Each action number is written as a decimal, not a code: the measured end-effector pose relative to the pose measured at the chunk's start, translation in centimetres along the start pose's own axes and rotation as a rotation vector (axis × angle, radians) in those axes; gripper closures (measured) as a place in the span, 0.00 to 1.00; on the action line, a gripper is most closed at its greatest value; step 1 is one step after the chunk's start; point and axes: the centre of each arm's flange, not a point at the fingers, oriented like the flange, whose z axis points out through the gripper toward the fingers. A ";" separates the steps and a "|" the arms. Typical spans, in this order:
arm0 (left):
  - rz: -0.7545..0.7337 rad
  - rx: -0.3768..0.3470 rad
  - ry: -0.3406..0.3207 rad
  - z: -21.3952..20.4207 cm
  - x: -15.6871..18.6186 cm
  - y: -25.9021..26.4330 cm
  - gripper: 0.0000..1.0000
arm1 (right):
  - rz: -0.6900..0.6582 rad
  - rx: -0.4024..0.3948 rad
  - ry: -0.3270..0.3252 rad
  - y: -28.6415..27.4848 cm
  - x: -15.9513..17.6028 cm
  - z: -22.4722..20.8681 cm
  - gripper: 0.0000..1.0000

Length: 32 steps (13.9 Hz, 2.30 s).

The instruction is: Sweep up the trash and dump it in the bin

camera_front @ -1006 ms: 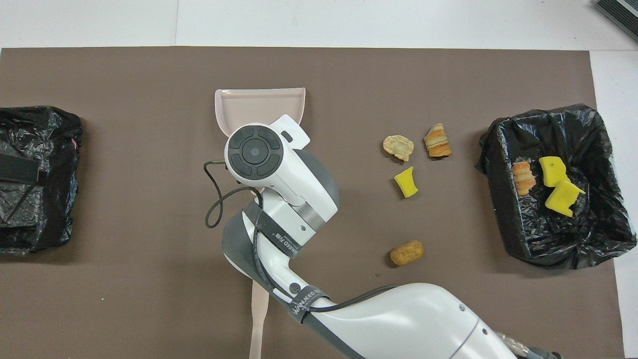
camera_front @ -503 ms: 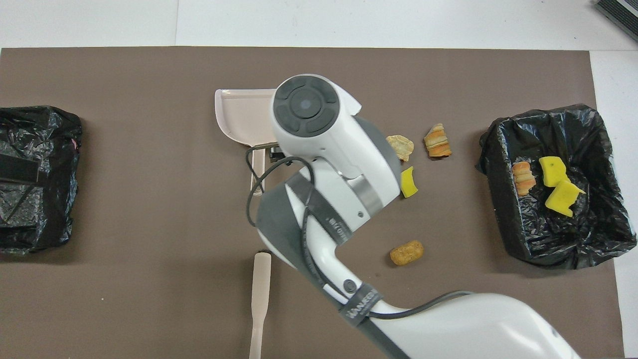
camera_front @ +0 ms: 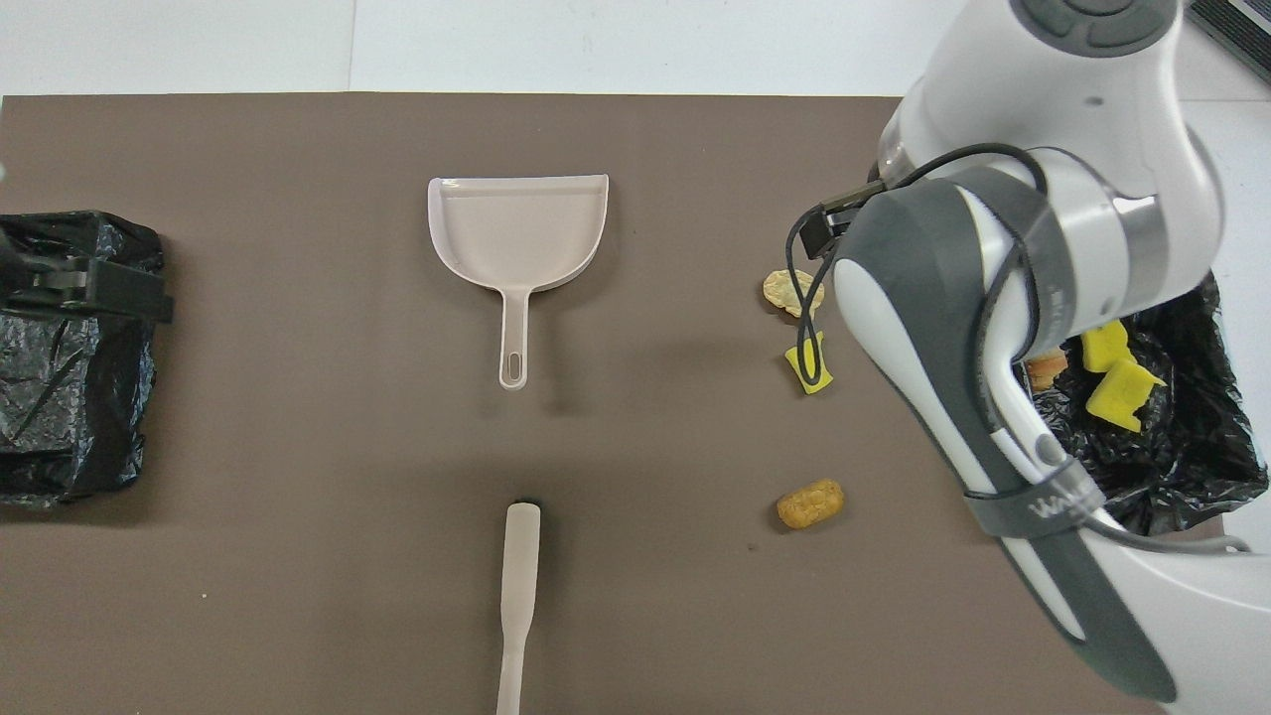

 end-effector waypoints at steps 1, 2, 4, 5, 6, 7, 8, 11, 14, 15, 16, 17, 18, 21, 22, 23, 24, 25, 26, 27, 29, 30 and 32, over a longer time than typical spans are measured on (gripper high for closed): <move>0.017 -0.001 0.000 0.9 0.7 1.2 0.00 | 0.000 -0.002 0.004 1.9 -0.5 -0.9 0.00; 0.029 -0.001 -0.003 1.8 1.1 2.3 0.00 | 0.004 -0.005 0.007 3.8 -1.2 -1.9 0.00; 0.055 -0.003 0.000 3.5 1.8 4.3 0.00 | 0.033 -0.010 0.019 7.0 -2.7 -3.9 0.00; 0.067 -0.004 0.000 4.5 1.9 5.4 0.00 | 0.054 -0.013 0.030 8.3 -3.3 -4.9 0.00; 0.074 -0.005 0.001 5.7 2.0 6.6 0.00 | 0.077 -0.018 0.045 9.7 -4.1 -6.0 0.00; 0.073 -0.007 0.004 6.9 2.0 7.8 0.00 | 0.100 -0.022 0.054 11.0 -4.8 -6.9 0.00; 0.071 -0.008 0.005 8.0 1.8 9.1 0.00 | 0.124 -0.024 0.055 12.4 -5.6 -7.5 0.00; 0.048 0.004 0.006 11.8 1.7 13.0 0.00 | 0.185 -0.008 0.016 15.3 -7.8 -7.4 0.00; 0.011 0.027 0.006 17.0 2.4 17.4 0.00 | 0.252 0.016 -0.015 15.2 -10.0 -6.8 0.00; -0.001 0.031 0.008 18.7 2.7 18.8 0.00 | 0.268 0.022 -0.022 14.7 -10.8 -6.8 0.00; -0.008 0.033 0.007 20.4 2.8 19.9 0.00 | 0.277 0.029 -0.027 14.2 -11.5 -6.9 0.00; -0.014 0.033 0.010 21.9 3.1 20.7 0.00 | 0.281 0.031 -0.031 13.9 -12.2 -6.9 0.00; -0.019 0.031 0.015 23.0 3.2 21.3 0.00 | 0.284 0.033 -0.030 13.7 -12.7 -6.9 0.00; -0.021 0.027 0.027 25.2 3.7 21.9 0.00 | 0.296 0.032 -0.015 13.9 -13.5 -5.9 0.00; -0.020 0.023 0.036 25.7 3.7 22.0 0.00 | 0.301 0.032 -0.019 14.0 -13.8 -5.5 0.00; -0.019 0.021 0.042 26.0 3.8 22.1 0.00 | 0.303 0.032 -0.024 14.1 -14.0 -5.3 0.00; -0.017 0.021 0.041 26.4 3.7 22.2 0.00 | 0.305 0.032 -0.027 14.2 -14.2 -5.2 0.00; -0.012 0.021 0.038 27.1 3.6 22.5 0.00 | 0.306 0.033 -0.028 14.2 -14.3 -5.2 0.00; -0.006 0.020 0.040 27.8 3.5 22.9 0.00 | 0.307 0.038 -0.028 14.1 -14.3 -5.1 0.00; -0.002 0.018 0.044 28.4 3.5 23.3 0.00 | 0.310 0.046 -0.027 14.2 -14.3 -5.1 0.00; 0.001 0.017 0.046 29.0 3.6 23.5 0.00 | 0.327 0.055 -0.026 14.9 -14.6 -5.1 0.00; 0.000 0.017 0.046 29.1 3.6 23.4 0.00 | 0.334 0.056 -0.026 15.3 -14.7 -5.1 0.00; 0.000 0.018 0.044 29.3 3.6 23.4 0.02 | 0.338 0.062 -0.025 15.4 -14.7 -5.1 0.00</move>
